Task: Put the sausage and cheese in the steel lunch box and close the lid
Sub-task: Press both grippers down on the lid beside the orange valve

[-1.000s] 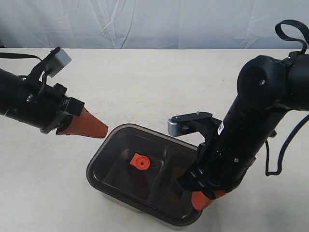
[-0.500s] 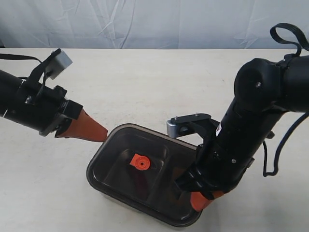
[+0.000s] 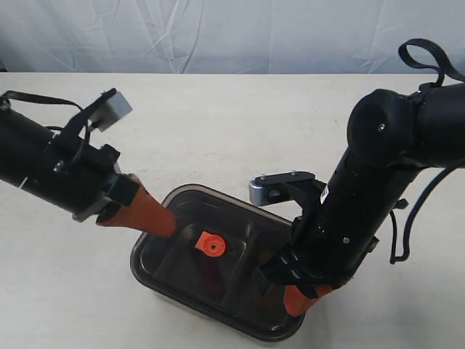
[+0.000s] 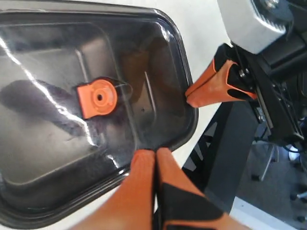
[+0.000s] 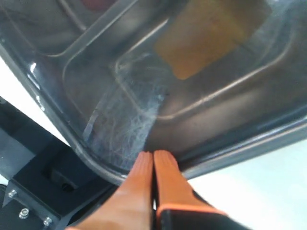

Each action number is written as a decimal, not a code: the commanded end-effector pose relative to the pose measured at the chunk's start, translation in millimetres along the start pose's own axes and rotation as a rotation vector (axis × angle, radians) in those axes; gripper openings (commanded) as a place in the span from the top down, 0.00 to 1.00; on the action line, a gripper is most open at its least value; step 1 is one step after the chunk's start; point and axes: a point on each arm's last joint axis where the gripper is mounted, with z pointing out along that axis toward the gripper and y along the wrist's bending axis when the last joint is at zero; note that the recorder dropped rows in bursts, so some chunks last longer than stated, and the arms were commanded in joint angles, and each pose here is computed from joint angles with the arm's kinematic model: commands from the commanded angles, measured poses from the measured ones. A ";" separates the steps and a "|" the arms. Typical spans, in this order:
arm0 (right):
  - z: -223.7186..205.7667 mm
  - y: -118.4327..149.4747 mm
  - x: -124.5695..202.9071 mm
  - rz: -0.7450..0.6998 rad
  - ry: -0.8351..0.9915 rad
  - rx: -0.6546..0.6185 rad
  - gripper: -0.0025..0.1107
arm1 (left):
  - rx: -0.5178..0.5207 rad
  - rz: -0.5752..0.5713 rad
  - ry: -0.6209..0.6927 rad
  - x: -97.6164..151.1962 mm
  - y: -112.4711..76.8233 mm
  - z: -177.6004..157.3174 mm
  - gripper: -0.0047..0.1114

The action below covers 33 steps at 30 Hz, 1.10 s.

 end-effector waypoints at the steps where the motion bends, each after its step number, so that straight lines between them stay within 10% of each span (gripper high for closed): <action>1: 10.2 -6.9 -6.5 0.003 -0.031 0.033 0.99 | 0.002 0.032 0.132 7.1 -0.9 31.5 0.96; 7: -0.1 -1.9 -0.5 -0.014 -0.030 0.023 0.99 | -0.029 -0.026 0.219 11.2 22.1 54.8 0.96; 13: -48.5 14.4 8.0 -0.057 -0.258 0.044 0.99 | 0.047 0.030 0.121 -10.3 -1.2 39.4 0.96; 16: -66.7 15.8 1.7 -0.057 -0.353 0.103 0.99 | -0.132 0.051 0.002 -25.0 7.0 32.3 0.96; 20: -59.1 8.8 -6.7 -0.057 -0.339 0.151 0.99 | -0.304 0.004 0.013 -25.6 31.1 37.7 0.96; 33: -6.6 -12.8 -33.7 0.012 -0.228 0.167 0.99 | -0.295 -0.078 0.167 -13.4 67.0 70.3 0.96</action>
